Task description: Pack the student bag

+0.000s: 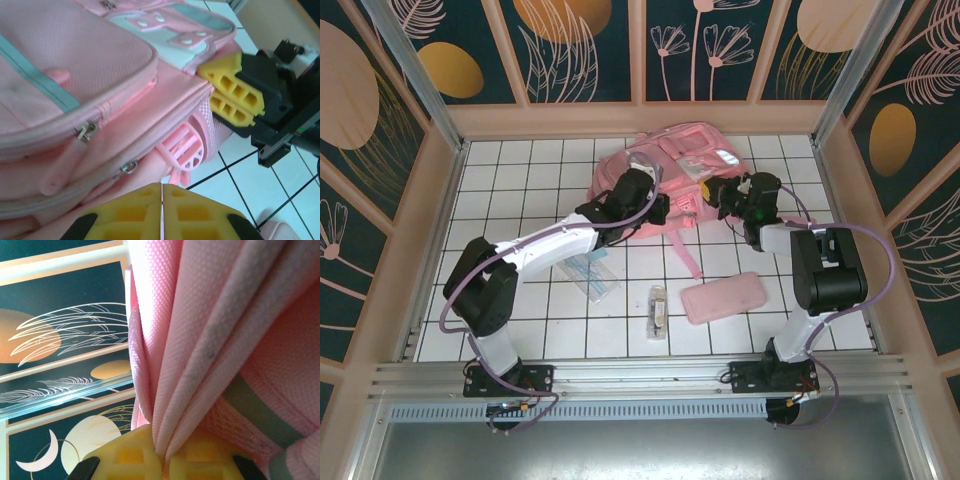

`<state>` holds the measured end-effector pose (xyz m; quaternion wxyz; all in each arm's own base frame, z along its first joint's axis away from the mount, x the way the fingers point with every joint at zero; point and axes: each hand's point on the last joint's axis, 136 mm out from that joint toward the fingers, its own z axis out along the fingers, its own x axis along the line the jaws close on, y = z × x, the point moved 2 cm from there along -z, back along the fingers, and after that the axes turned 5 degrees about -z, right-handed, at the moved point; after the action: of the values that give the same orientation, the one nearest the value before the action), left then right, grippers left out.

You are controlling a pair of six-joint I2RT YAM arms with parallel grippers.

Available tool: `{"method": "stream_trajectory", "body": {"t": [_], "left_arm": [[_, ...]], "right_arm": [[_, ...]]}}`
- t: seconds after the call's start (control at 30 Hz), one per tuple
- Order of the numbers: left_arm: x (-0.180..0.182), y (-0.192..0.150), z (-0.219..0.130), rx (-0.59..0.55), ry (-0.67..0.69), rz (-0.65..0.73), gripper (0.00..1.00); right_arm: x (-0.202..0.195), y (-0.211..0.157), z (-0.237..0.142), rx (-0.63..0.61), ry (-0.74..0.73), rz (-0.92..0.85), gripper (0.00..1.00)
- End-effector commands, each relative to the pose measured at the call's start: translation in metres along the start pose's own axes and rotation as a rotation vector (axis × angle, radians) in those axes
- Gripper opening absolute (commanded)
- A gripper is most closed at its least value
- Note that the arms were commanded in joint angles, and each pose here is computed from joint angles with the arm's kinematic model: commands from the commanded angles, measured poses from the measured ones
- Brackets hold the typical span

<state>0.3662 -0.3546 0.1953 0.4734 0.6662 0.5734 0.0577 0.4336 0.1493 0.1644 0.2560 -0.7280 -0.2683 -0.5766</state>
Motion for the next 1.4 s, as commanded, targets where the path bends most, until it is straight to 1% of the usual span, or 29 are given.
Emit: {"method": "stream_trajectory", "body": {"t": [0.0, 0.13, 0.2, 0.27, 0.3, 0.37, 0.43, 0.53, 0.63, 0.7, 0.77, 0.87, 0.93, 1.0, 1.1, 1.23, 1.37], "left_arm": [[0.027, -0.018, 0.010, 0.033, 0.097, 0.090, 0.07], [0.053, -0.042, 0.020, 0.057, 0.180, 0.107, 0.07], [0.076, -0.060, 0.029, 0.072, 0.251, 0.126, 0.07], [0.095, -0.083, 0.043, 0.136, 0.315, 0.142, 0.04], [0.100, -0.090, 0.048, 0.164, 0.329, 0.141, 0.01], [0.103, -0.099, 0.054, 0.193, 0.337, 0.124, 0.00], [0.100, -0.093, 0.051, 0.173, 0.328, 0.118, 0.01], [0.099, -0.079, 0.043, 0.124, 0.349, 0.140, 0.02], [0.090, -0.064, 0.035, 0.114, 0.350, 0.154, 0.05], [0.074, -0.048, 0.022, 0.084, 0.298, 0.144, 0.14], [0.056, -0.028, 0.005, 0.035, 0.238, 0.127, 0.32], [0.038, -0.006, -0.014, -0.031, 0.173, 0.106, 0.51], [0.029, 0.000, -0.015, -0.039, 0.139, 0.098, 0.56], [0.020, 0.007, -0.016, -0.049, 0.103, 0.095, 0.59], [0.015, 0.010, -0.005, -0.045, 0.090, 0.090, 0.60], [0.007, 0.021, 0.014, -0.039, 0.094, 0.081, 0.60], [-0.011, 0.037, 0.015, -0.064, 0.037, 0.064, 0.59]], "right_arm": [[0.083, -0.014, -0.010, 0.036, 0.229, -0.107, 0.00], [0.098, -0.012, -0.013, 0.025, 0.258, -0.116, 0.00], [0.107, -0.012, -0.015, 0.021, 0.272, -0.129, 0.00], [0.115, -0.013, -0.016, 0.025, 0.287, -0.139, 0.00], [0.119, -0.013, -0.017, 0.026, 0.293, -0.143, 0.00], [0.125, -0.013, -0.020, 0.022, 0.302, -0.153, 0.00], [0.128, -0.013, -0.022, 0.019, 0.306, -0.161, 0.00], [0.131, -0.012, -0.027, 0.011, 0.318, -0.160, 0.00], [0.132, -0.011, -0.027, 0.010, 0.313, -0.169, 0.00], [0.131, -0.012, -0.027, 0.009, 0.305, -0.173, 0.00], [0.129, -0.011, -0.028, 0.001, 0.299, -0.174, 0.00], [0.128, -0.011, -0.029, -0.020, 0.290, -0.176, 0.00], [0.130, -0.011, -0.028, -0.025, 0.289, -0.181, 0.00], [0.131, -0.013, -0.027, -0.021, 0.286, -0.186, 0.00], [0.133, -0.013, -0.026, -0.024, 0.285, -0.189, 0.00], [0.130, -0.015, -0.022, -0.022, 0.273, -0.189, 0.00], [0.116, -0.014, -0.017, -0.043, 0.232, -0.189, 0.00]]}}
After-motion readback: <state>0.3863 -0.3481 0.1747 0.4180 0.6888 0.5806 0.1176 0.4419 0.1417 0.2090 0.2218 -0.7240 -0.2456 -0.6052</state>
